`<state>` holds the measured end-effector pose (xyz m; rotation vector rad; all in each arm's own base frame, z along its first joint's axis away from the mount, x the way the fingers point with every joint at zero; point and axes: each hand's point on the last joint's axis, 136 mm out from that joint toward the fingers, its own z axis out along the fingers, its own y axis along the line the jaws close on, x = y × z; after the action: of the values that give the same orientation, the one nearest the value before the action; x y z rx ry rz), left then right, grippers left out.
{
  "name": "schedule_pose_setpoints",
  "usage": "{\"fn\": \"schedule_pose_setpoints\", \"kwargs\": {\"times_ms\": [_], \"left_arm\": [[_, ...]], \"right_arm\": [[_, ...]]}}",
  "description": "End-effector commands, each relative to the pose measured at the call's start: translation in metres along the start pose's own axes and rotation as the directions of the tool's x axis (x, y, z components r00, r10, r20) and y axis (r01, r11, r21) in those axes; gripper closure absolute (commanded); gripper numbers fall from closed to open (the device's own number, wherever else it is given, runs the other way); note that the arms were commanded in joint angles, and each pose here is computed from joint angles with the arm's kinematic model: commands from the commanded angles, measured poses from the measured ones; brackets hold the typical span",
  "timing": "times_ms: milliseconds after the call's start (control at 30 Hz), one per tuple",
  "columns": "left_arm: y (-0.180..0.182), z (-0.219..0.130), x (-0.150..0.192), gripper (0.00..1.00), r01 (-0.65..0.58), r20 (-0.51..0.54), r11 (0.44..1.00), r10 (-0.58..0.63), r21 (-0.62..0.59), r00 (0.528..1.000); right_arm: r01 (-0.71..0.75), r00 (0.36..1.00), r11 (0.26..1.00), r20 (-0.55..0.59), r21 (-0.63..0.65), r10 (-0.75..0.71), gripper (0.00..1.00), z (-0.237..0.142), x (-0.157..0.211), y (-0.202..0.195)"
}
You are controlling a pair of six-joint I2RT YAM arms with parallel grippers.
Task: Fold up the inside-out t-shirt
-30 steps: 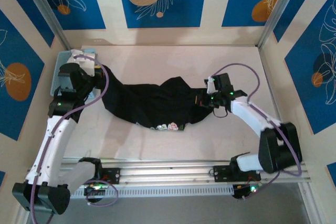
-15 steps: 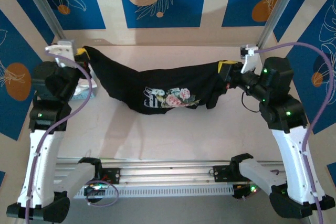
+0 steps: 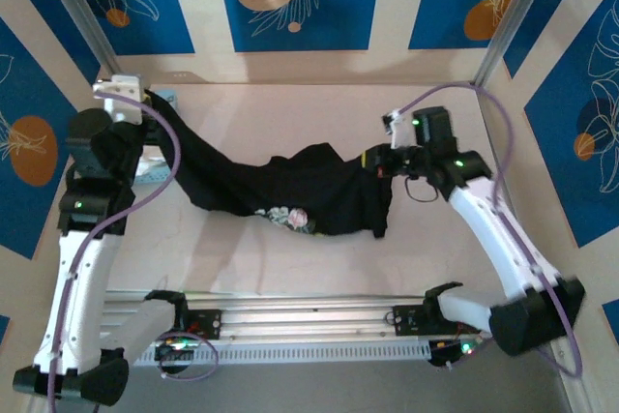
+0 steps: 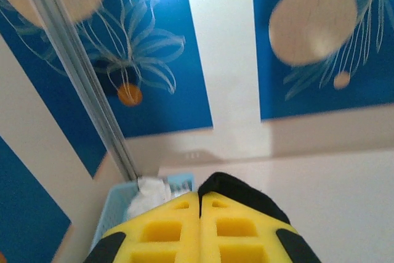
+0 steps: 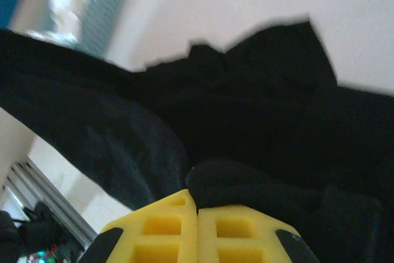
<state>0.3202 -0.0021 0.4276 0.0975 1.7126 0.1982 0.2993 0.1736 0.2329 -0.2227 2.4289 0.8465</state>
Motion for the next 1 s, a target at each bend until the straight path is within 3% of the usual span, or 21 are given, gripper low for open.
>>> {"fn": "schedule_pose_setpoints", "kwargs": {"times_ms": [0,200,400,600,967], "left_arm": [[-0.002,0.006,0.026,1.00,-0.034,-0.064,0.999,0.034,0.002,0.997],[-0.022,0.017,0.054,1.00,0.016,-0.114,0.996,-0.006,0.085,0.993],[-0.030,0.024,0.063,1.00,0.026,-0.132,0.993,-0.010,0.118,0.991],[-0.038,0.028,0.070,1.00,0.043,-0.145,0.988,-0.021,0.150,0.989],[-0.042,0.030,0.073,1.00,0.051,-0.153,0.985,-0.025,0.167,0.988]], "right_arm": [[-0.060,0.994,0.998,-0.097,-0.037,0.057,0.94,0.040,0.011,-0.014],[-0.109,0.973,0.987,-0.193,0.114,0.130,0.87,0.095,0.007,-0.076],[-0.083,0.976,0.961,-0.174,0.264,0.132,0.69,0.086,0.004,-0.108],[-0.083,0.977,0.952,-0.163,0.295,0.136,0.59,0.073,0.025,-0.109],[-0.238,0.946,0.938,-0.158,0.251,0.282,0.59,0.101,0.037,-0.135]]}}
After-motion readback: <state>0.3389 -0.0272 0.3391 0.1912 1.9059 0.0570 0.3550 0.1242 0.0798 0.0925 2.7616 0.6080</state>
